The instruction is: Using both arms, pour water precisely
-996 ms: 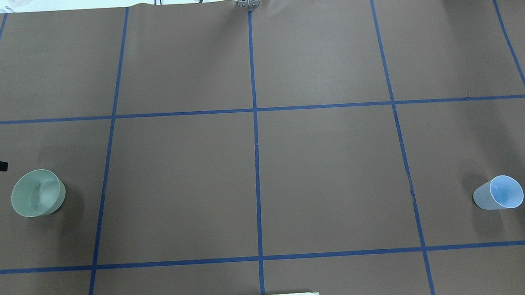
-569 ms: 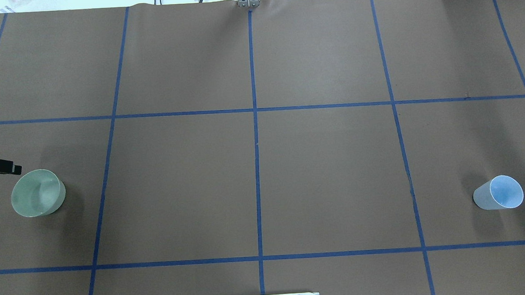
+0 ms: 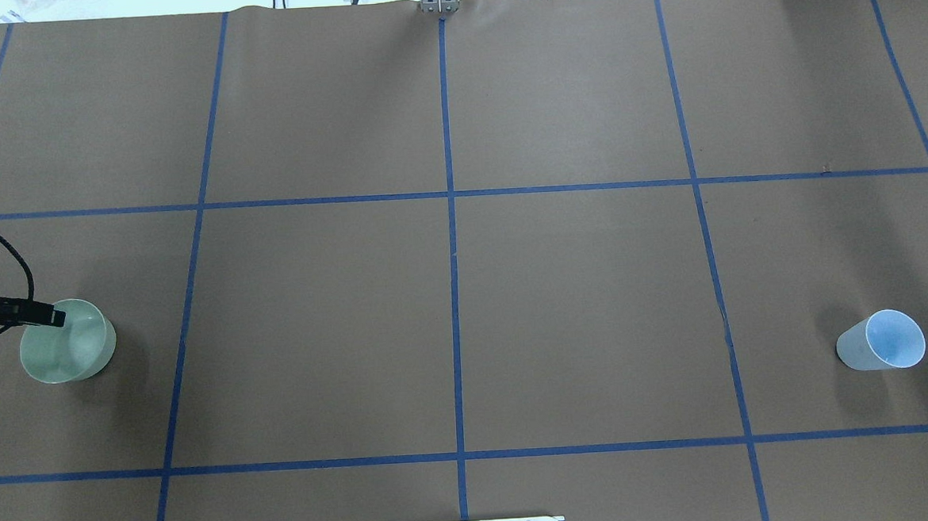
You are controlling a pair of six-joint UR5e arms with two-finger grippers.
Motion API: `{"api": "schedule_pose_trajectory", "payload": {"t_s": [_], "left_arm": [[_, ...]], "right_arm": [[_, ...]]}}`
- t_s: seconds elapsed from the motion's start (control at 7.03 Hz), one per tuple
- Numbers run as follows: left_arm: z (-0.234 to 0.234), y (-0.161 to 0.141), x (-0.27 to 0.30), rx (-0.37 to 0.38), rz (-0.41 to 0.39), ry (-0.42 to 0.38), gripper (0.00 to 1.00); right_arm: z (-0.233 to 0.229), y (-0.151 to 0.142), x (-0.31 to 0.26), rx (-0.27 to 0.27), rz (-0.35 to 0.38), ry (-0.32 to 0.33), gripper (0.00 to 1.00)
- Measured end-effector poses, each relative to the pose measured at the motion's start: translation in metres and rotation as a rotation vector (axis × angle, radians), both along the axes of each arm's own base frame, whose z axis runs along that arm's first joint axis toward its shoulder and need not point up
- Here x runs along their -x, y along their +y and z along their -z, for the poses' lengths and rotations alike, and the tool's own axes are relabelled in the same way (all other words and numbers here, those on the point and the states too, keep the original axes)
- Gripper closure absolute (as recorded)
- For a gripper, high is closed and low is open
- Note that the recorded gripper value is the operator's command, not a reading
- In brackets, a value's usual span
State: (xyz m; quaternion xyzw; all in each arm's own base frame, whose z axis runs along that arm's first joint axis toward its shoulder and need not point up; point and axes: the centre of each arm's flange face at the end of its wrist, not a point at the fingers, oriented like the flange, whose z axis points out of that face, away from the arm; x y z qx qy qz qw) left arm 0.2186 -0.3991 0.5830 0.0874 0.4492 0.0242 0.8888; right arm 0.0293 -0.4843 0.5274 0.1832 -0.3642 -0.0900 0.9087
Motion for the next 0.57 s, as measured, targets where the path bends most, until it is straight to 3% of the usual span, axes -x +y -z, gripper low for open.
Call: {"api": "schedule_pose_trajectory", "payload": {"t_s": [0.28, 0.57], "left_arm": [[-0.0043, 0.0009, -0.0024, 0.000, -0.007, -0.008, 0.36], [-0.0062, 0.0015, -0.0026, -0.008, -0.009, -0.014, 0.46]], "right_arm": [[0.0002, 0.0001, -0.0003, 0.000, -0.001, -0.001, 0.00], [0.0001, 0.0002, -0.0003, -0.001, 0.000, 0.000, 0.00]]}}
